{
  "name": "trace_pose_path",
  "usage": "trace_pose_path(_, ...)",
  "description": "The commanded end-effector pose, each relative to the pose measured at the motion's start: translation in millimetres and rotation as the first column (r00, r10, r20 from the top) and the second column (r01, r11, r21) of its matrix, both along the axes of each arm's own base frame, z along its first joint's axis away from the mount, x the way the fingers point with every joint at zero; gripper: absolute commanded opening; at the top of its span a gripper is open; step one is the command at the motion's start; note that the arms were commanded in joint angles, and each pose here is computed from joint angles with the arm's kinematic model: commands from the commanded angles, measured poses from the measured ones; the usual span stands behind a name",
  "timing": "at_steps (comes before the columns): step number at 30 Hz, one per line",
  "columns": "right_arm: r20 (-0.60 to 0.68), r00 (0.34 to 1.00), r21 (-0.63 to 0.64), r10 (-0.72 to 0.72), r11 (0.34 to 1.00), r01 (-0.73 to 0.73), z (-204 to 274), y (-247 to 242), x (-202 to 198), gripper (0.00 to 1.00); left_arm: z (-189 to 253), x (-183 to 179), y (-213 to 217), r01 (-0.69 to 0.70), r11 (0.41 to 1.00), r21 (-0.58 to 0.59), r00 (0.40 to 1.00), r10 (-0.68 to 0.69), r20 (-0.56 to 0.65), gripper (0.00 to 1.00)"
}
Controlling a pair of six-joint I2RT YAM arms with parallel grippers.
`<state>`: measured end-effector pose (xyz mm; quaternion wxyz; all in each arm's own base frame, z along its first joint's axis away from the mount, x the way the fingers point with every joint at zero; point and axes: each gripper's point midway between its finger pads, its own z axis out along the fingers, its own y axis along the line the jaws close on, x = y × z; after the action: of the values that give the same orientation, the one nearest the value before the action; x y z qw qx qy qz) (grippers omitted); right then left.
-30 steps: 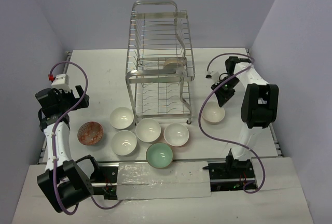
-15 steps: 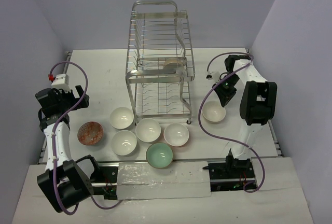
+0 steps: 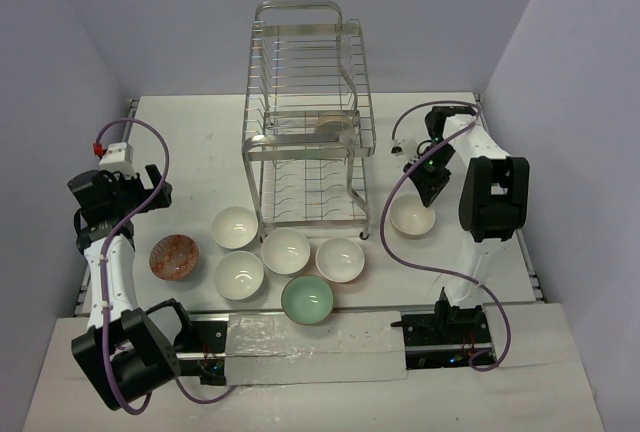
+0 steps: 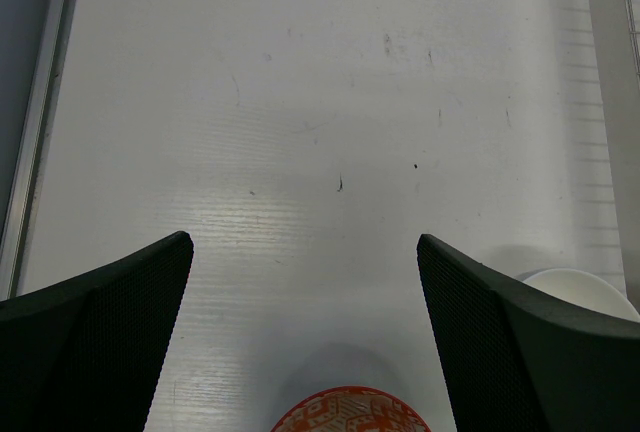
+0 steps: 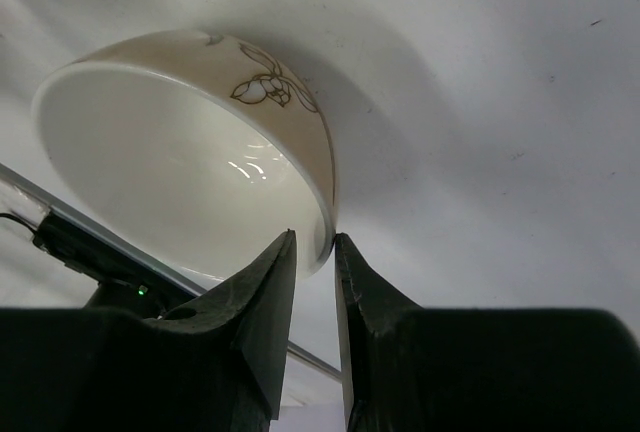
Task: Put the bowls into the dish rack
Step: Pick up the bowl from the center of the board.
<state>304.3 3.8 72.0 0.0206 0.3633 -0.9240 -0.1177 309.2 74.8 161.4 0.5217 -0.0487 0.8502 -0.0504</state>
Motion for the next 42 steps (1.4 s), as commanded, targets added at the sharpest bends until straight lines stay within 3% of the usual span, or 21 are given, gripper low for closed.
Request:
trace_pose_path(1,-0.016,0.999,-0.002,0.032,1.0,-0.032,1,10,-5,0.3,5,3,-2,0.032,0.999,0.021,0.999,-0.033,0.035,0.99)
trace_pose_path(15,-0.045,0.999,-0.022,0.027,0.999,-0.028,-15,9,-5,0.29,8,2,-4,0.042,0.999,0.021,0.998,-0.043,0.044,0.99)
trace_pose_path(28,-0.06,0.998,-0.014,0.03,0.999,-0.031,-20,10,-6,0.16,8,2,-4,0.04,0.999,0.021,0.998,-0.041,0.045,0.99)
trace_pose_path(34,-0.065,0.997,-0.012,0.031,0.999,-0.032,-20,10,-7,0.0,6,2,-4,0.038,0.999,0.02,0.999,-0.038,0.039,0.99)
trace_pose_path(42,-0.006,1.0,0.024,0.022,0.999,-0.022,-11,16,-2,0.0,5,2,-3,0.034,0.999,0.019,0.999,-0.034,0.033,0.99)
